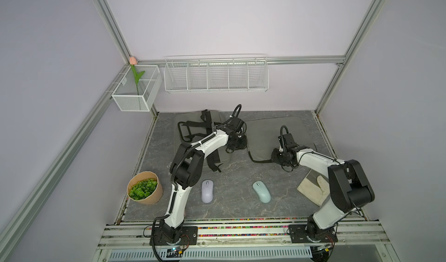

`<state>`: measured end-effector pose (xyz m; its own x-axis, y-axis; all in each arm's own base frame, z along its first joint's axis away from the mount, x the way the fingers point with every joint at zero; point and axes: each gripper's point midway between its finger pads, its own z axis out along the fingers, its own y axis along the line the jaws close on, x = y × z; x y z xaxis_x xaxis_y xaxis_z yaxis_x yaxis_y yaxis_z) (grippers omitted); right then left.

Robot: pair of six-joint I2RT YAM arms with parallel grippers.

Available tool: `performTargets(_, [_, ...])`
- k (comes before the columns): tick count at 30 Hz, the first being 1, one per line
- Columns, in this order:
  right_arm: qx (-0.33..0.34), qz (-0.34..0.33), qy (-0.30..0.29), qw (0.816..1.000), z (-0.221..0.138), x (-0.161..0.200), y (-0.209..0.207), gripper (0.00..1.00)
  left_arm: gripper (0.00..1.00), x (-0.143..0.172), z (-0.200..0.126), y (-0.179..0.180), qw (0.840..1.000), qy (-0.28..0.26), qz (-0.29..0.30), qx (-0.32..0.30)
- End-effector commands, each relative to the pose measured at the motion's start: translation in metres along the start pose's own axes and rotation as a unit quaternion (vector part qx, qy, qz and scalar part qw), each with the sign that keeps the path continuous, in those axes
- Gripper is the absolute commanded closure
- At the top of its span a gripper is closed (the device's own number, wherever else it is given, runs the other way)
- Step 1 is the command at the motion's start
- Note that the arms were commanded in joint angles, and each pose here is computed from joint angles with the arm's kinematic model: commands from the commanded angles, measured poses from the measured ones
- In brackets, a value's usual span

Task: Put the mouse into the laptop bag
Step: Open the zippered laptop bag at the center of the board.

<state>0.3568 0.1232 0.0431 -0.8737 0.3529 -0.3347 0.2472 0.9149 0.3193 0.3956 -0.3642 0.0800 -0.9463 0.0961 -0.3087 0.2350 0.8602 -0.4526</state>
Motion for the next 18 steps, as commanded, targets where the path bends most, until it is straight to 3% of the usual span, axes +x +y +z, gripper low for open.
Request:
performTargets(1, [-0.005, 0.002, -0.012, 1.000, -0.006, -0.008, 0.003, 0.82, 0.80, 0.011, 0.013, 0.006, 1.000, 0.018, 0.002, -0.004])
performTargets(5, [0.001, -0.009, -0.031, 0.999, -0.025, -0.013, 0.001, 0.94, 0.79, 0.012, 0.007, 0.000, 1.000, 0.013, 0.013, 0.000])
performTargets(11, [-0.010, -0.036, -0.079, 0.996, -0.074, -0.034, 0.011, 0.94, 0.70, 0.012, -0.014, -0.023, 0.999, -0.008, 0.050, 0.011])
performTargets(18, [-0.028, -0.057, -0.106, 0.992, -0.109, -0.054, 0.025, 0.94, 0.39, 0.016, -0.039, -0.055, 0.992, -0.044, 0.115, 0.016])
